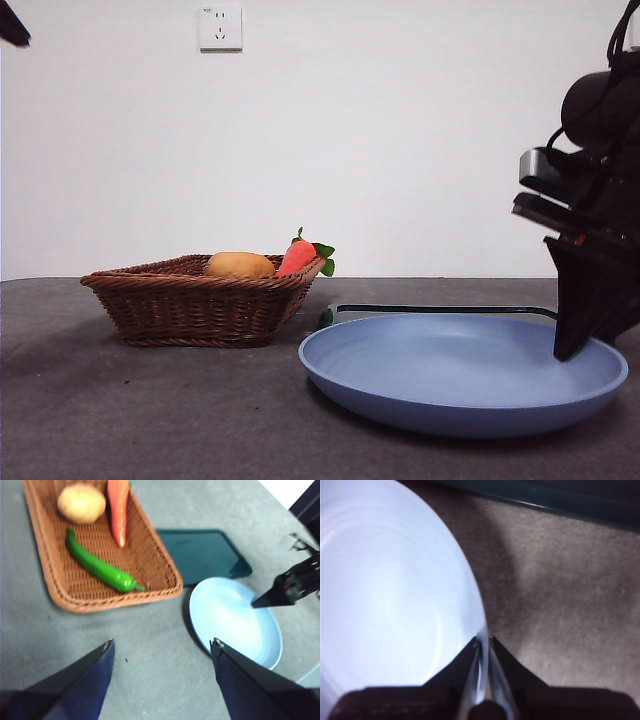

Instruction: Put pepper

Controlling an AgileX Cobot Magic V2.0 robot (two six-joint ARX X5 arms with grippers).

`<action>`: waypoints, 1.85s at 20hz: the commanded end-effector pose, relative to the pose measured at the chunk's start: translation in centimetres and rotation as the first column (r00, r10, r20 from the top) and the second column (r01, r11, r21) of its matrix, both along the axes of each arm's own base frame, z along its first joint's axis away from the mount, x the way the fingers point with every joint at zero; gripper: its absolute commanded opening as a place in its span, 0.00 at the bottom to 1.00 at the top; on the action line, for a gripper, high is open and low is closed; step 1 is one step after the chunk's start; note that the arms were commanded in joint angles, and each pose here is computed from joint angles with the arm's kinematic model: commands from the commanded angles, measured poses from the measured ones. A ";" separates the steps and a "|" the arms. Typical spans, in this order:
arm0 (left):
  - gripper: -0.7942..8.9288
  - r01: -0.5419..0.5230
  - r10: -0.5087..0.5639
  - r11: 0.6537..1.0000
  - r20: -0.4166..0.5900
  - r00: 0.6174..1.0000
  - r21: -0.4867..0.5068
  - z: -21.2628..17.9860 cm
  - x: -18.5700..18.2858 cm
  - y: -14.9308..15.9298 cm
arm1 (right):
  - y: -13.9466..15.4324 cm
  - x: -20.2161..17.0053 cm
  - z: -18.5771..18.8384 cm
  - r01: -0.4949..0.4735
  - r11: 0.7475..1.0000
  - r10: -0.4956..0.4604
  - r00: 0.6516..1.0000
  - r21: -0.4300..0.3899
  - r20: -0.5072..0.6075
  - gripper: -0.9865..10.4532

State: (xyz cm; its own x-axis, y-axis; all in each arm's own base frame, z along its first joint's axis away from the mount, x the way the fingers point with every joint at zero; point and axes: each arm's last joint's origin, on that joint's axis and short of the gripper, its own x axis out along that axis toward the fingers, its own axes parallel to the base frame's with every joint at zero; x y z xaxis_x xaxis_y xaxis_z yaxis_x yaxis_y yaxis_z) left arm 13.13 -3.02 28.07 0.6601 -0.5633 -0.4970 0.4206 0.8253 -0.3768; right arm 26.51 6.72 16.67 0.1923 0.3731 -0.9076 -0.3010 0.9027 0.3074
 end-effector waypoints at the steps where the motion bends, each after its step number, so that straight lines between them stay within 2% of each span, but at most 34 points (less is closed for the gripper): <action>1: 0.43 -0.001 0.001 1.000 -0.023 1.000 0.000 0.6 1.4 -0.7 | 0.0 -0.3 1.7 0.001 1.000 0.000 0.998 -0.004 0.064 0.09; 6: 0.43 -0.048 0.061 0.990 -0.098 0.993 0.131 1.8 6.2 -3.6 | -1.2 -3.0 6.8 0.031 0.999 -0.037 0.975 0.032 0.218 0.09; 11: 0.43 -0.103 0.147 0.962 -0.159 0.976 0.254 1.7 13.0 -7.2 | -2.8 -6.5 11.6 0.066 0.995 -0.089 0.917 0.072 0.388 0.09; 15: 0.43 -0.148 0.219 0.948 -0.237 0.947 0.283 0.2 18.1 -9.4 | -3.3 -8.6 14.3 0.068 0.993 -0.109 0.864 0.100 0.492 0.09; 18: 0.43 -0.173 0.271 0.933 -0.298 0.915 0.316 -1.4 20.8 -10.4 | -3.5 -9.5 15.1 0.062 0.992 -0.112 0.842 0.111 0.528 0.09; 27: 0.43 -0.190 0.356 0.898 -0.399 0.845 0.398 -7.5 24.1 -11.8 | -3.5 -9.8 15.0 0.060 0.992 -0.109 0.849 0.110 0.517 0.09; 34: 0.43 -0.194 0.367 0.896 -0.420 0.830 0.400 -10.1 25.1 -12.4 | -3.5 -9.8 15.0 0.055 0.993 -0.101 0.850 0.104 0.516 0.09; 35: 0.42 -0.194 0.368 0.896 -0.421 0.829 0.400 -10.2 25.1 -12.5 | -3.5 -9.8 15.0 0.052 0.994 -0.097 0.850 0.100 0.518 0.09; 37: 0.33 -0.193 0.369 0.895 -0.424 0.827 0.401 -10.2 25.0 -12.5 | -3.5 -9.8 15.0 0.051 0.994 -0.095 0.850 0.099 0.519 0.09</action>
State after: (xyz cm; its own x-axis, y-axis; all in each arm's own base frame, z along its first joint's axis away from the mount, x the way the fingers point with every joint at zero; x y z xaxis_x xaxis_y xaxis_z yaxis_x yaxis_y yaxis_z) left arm 37.76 -15.05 18.32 0.3958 -0.1336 -0.9086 -0.0074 0.9889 -0.1487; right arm 16.57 3.18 31.06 0.6455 0.3977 -0.6520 -0.3613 0.9112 0.1981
